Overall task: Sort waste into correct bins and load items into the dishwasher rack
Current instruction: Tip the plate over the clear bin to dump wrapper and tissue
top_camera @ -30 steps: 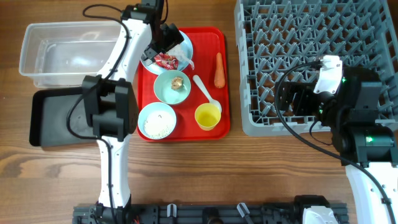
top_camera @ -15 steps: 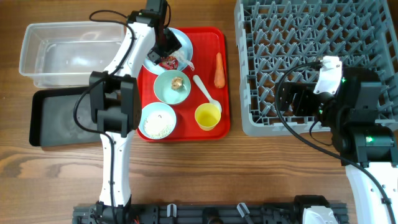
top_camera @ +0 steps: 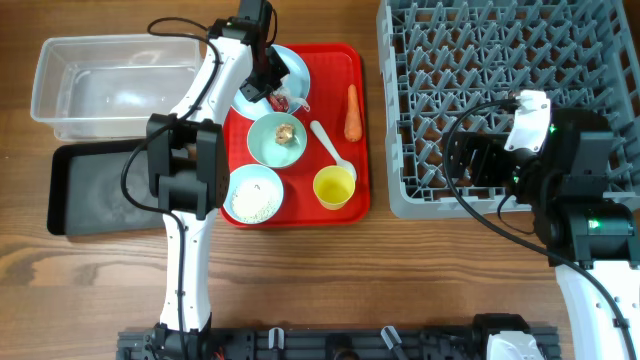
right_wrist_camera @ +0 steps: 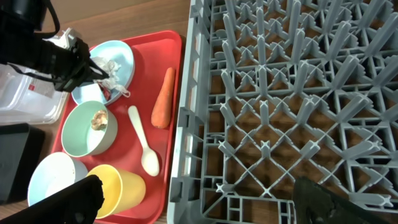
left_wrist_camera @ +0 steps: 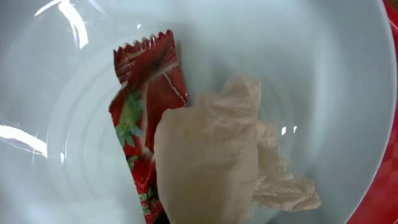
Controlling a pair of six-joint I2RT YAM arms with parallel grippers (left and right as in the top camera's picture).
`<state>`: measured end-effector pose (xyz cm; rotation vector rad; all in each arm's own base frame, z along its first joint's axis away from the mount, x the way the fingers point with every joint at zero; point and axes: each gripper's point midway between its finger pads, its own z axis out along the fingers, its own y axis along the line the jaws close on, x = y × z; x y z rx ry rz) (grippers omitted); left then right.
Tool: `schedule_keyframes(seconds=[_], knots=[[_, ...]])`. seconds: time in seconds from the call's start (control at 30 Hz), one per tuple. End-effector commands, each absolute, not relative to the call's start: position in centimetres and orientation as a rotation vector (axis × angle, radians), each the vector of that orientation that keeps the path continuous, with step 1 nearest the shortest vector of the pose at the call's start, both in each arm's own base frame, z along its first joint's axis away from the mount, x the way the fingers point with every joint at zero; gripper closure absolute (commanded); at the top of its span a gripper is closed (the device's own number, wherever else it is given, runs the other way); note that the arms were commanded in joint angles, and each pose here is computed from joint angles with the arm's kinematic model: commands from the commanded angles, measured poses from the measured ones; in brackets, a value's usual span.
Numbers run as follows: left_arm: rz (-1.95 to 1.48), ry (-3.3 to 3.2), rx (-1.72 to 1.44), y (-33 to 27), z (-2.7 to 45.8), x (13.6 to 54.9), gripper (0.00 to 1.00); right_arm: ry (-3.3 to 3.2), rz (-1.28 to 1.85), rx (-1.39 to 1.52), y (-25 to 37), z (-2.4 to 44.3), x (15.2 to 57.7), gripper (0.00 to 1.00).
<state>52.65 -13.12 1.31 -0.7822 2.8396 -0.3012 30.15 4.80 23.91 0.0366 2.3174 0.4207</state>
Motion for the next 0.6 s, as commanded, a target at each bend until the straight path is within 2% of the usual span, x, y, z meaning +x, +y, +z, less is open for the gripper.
schedule_keyframes(seconds=[0.0, 0.17, 0.3, 0.43, 0.57], knots=[[-0.385, 2.770, -0.579, -13.8, 7.8, 53.5, 0.96, 2.293, 0.447, 0.034, 5.2, 24.9, 30.5, 0.00], [-0.430, 2.642, -0.516, -13.0, 17.6, 52.6, 0.96, 2.273, 0.461, 0.061, 5.2, 25.3, 30.8, 0.00], [-0.261, 2.509, -0.594, -7.8, 24.2, 50.7, 0.96, 2.267, 0.469, 0.079, 5.2, 25.5, 30.9, 0.00], [0.006, 2.424, -0.780, -0.5, 26.3, 48.6, 0.96, 2.266, 0.468, 0.078, 5.2, 25.5, 30.9, 0.00], [0.108, 2.362, -1.025, 5.8, 25.1, 47.8, 0.96, 2.267, 0.468, 0.078, 5.2, 25.5, 30.9, 0.00]])
